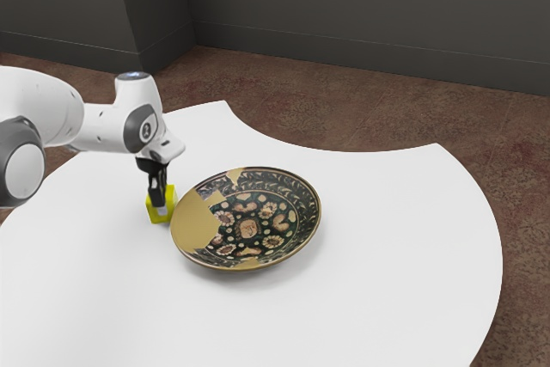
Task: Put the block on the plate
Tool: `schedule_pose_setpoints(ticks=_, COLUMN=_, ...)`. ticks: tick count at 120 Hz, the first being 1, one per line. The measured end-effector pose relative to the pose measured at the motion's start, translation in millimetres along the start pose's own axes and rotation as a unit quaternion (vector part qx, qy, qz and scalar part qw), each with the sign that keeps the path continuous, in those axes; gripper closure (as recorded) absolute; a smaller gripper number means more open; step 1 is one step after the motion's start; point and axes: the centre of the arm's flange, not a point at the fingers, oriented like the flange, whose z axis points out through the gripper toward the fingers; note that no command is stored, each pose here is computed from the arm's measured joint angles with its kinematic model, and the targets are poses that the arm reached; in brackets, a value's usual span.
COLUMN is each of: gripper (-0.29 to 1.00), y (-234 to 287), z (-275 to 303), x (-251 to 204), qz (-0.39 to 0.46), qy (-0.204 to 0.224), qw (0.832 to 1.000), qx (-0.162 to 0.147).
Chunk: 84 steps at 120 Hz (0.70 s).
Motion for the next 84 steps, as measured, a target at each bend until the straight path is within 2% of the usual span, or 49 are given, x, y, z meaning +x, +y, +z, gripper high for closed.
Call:
schedule_pose_setpoints(ticks=8, gripper=0.32, y=-0.9, z=-1.5, x=0.3, qz=0.0, qy=0.0, qw=1.0, qx=0.003)
schedule_pose_setpoints(ticks=29, gripper=0.32, y=-2.4, z=-15.4, x=-0.1, qz=0.0, qy=0.004, qw=1.0, qx=0.014)
schedule_pose_setpoints(ticks=63, gripper=0.32, y=4.7, z=-96.5, x=-5.3, qz=-0.002, qy=0.034, qw=0.998, qx=0.058)
schedule_pose_setpoints(ticks=84, gripper=0.31, y=26.8, z=-131.6, x=6.9, qz=0.014, qy=0.046, qw=0.997, qx=0.065)
